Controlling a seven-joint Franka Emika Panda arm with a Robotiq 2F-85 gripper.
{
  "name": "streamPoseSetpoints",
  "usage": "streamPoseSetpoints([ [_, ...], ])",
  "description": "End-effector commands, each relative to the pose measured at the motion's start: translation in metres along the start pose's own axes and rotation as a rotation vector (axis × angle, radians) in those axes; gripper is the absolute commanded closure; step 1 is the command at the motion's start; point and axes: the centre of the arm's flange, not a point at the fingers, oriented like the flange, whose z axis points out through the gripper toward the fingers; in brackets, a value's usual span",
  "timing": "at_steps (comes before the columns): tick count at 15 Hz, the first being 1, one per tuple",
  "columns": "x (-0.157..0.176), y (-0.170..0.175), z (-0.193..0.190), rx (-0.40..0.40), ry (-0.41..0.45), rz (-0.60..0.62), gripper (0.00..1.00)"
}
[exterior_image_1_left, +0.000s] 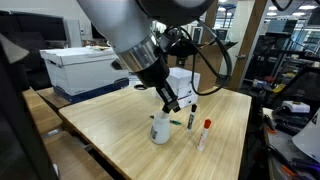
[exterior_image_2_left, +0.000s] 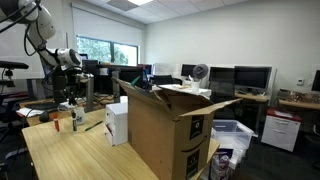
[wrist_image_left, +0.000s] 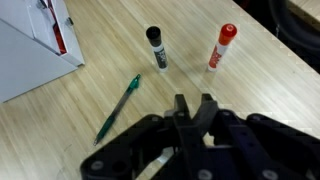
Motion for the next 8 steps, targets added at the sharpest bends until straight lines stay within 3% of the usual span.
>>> streamPoseSetpoints([
  [1,0.005,0.007,-0.005,0.052,-0.003,0.009,0.49],
  [5,0.006,0.014,-0.009,0.104,0.036,0.034,0.25],
  [8,-0.003,0.021,-0.015,0.132,0.079,0.062,0.17],
])
